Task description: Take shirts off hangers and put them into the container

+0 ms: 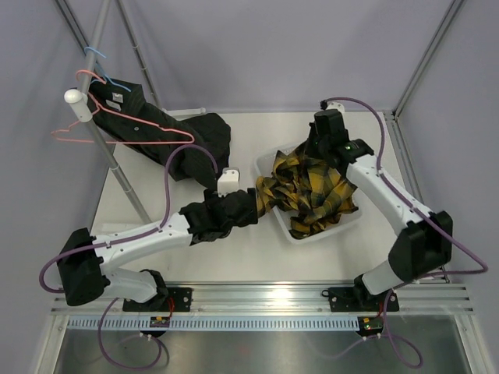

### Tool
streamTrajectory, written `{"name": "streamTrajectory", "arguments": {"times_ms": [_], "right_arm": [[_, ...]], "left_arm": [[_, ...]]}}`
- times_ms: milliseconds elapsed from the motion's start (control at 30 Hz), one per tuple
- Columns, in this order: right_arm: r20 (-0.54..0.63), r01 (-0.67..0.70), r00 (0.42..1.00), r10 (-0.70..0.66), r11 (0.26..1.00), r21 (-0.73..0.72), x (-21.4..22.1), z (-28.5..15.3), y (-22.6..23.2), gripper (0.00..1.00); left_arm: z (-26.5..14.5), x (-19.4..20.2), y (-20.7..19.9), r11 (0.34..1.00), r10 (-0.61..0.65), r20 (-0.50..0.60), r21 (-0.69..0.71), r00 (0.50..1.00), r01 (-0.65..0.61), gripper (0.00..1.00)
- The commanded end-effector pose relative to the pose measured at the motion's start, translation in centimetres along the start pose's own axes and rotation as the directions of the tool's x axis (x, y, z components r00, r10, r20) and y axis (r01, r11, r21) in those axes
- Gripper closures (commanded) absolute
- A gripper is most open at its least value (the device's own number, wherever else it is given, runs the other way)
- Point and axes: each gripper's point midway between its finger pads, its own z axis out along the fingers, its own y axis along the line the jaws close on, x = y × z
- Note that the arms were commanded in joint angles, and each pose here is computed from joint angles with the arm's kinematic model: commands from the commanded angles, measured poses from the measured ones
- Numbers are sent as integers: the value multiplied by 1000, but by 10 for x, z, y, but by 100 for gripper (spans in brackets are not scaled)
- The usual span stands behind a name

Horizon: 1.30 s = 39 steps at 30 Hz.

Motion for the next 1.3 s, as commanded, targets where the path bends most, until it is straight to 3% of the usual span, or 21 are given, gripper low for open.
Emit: {"name": "streamTrajectory", "arguments": {"times_ms": [0,100,233,367,467,533,667,1133,1267], "right_arm": [[-25,16,1000,-16,1000,9,7,34,5,100],[-175,-7,984,23,996,92,73,71,-16,100],[-245,-66,965,95,990,123,126,80,-31,100],[-292,-93,948,129,987,132,156,75,-40,97],[-277,-63,956,101,988,141,152,67,-46,67],[-245,-49,966,83,988,144,138,59,-46,56],[-215,-20,975,55,987,160,122,49,-50,47],[-238,-11,970,47,989,151,135,57,-51,45],[-230,-21,972,54,989,146,134,55,-51,46]], "left_arm": [[-1,-13,-11,993,-86,37,79,996,83,1],[7,-12,-22,980,-105,0,167,994,104,1],[17,-9,-41,933,-147,-83,318,986,165,1],[30,-16,-47,911,-181,-98,357,979,205,1],[38,-20,-60,867,-233,-130,422,964,266,1],[45,-25,-70,811,-275,-161,491,948,319,1],[58,-24,-73,725,-346,-250,541,904,427,1],[82,-10,-62,695,-390,-308,520,868,497,4],[90,-11,-67,678,-400,-323,525,857,514,11]]}}
